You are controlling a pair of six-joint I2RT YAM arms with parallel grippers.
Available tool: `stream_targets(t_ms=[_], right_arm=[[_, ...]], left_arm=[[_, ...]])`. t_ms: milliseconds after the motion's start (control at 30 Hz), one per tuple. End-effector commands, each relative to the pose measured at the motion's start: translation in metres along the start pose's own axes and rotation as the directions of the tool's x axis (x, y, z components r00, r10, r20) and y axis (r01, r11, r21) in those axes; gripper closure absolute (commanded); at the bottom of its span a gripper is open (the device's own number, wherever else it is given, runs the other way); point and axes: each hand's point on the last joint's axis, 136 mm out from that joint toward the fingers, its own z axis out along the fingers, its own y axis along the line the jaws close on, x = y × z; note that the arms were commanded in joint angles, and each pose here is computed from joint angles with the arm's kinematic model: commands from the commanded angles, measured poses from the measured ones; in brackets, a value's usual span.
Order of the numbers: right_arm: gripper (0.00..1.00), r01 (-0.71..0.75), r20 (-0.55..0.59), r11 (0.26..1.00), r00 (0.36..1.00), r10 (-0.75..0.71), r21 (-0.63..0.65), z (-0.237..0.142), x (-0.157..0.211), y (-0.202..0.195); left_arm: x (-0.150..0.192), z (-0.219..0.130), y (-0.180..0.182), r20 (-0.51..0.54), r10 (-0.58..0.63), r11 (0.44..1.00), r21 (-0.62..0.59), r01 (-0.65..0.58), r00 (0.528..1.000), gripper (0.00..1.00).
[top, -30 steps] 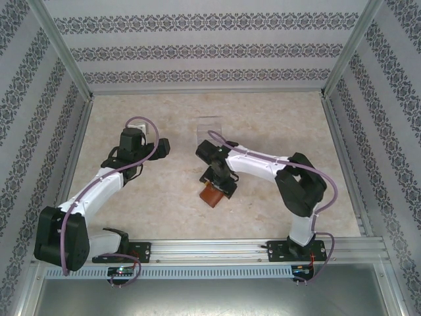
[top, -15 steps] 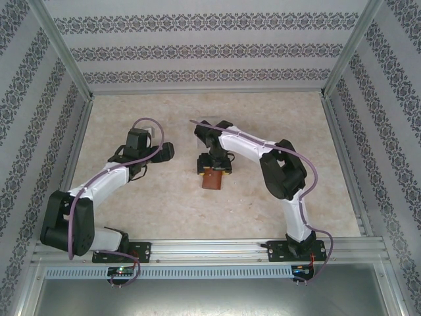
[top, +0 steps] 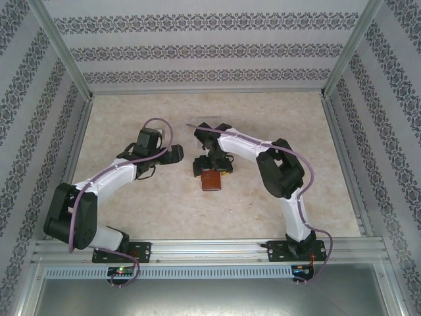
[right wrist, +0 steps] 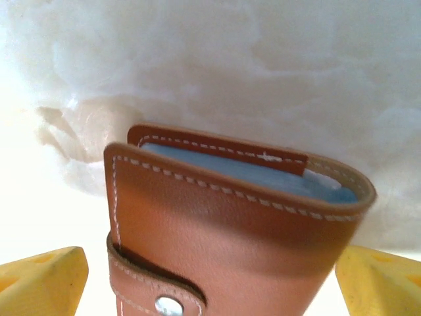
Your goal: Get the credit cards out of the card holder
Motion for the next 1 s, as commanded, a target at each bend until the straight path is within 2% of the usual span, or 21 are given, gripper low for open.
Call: stream_targets(t_ms=[0,200,367,433,633,967], right_arm=[[0.02,-0.009,0.096,0.994,0.995,0.019,-0.105,-0.030,-0.010,0.005],[0.11,-0.056,0.143,0.943,0.984,0.108,-0.327,-0.044,-0.013,-0.002],[0.24,-0.092,0.120,0.869,0.978,0.171,-0.486,-0.040,-0.010,-0.012],[0.27,-0.100,0.103,0.855,0.979,0.176,-0.509,-0.033,-0.007,-0.017],[0.38,-0.098,0.066,0.831,0.985,0.159,-0.547,-0.013,0.000,-0.019],[0.52,-0.137,0.019,0.803,0.983,0.182,-0.579,0.004,0.008,-0.026]], left_arm=[[0.000,0.000,-0.013,-0.025,-0.015,1.000,-0.003,0.015,1.000,0.01],[0.007,0.000,-0.038,-0.072,-0.012,1.000,0.011,0.013,0.997,0.02],[0.018,-0.001,-0.045,-0.129,-0.101,0.995,-0.020,0.099,0.987,0.07],[0.026,0.002,-0.054,-0.167,-0.107,0.994,0.003,0.109,0.980,0.12],[0.057,0.010,-0.076,-0.289,-0.084,0.995,0.023,0.094,0.954,0.19],[0.075,0.018,-0.102,-0.351,-0.066,0.992,0.077,0.099,0.934,0.44]])
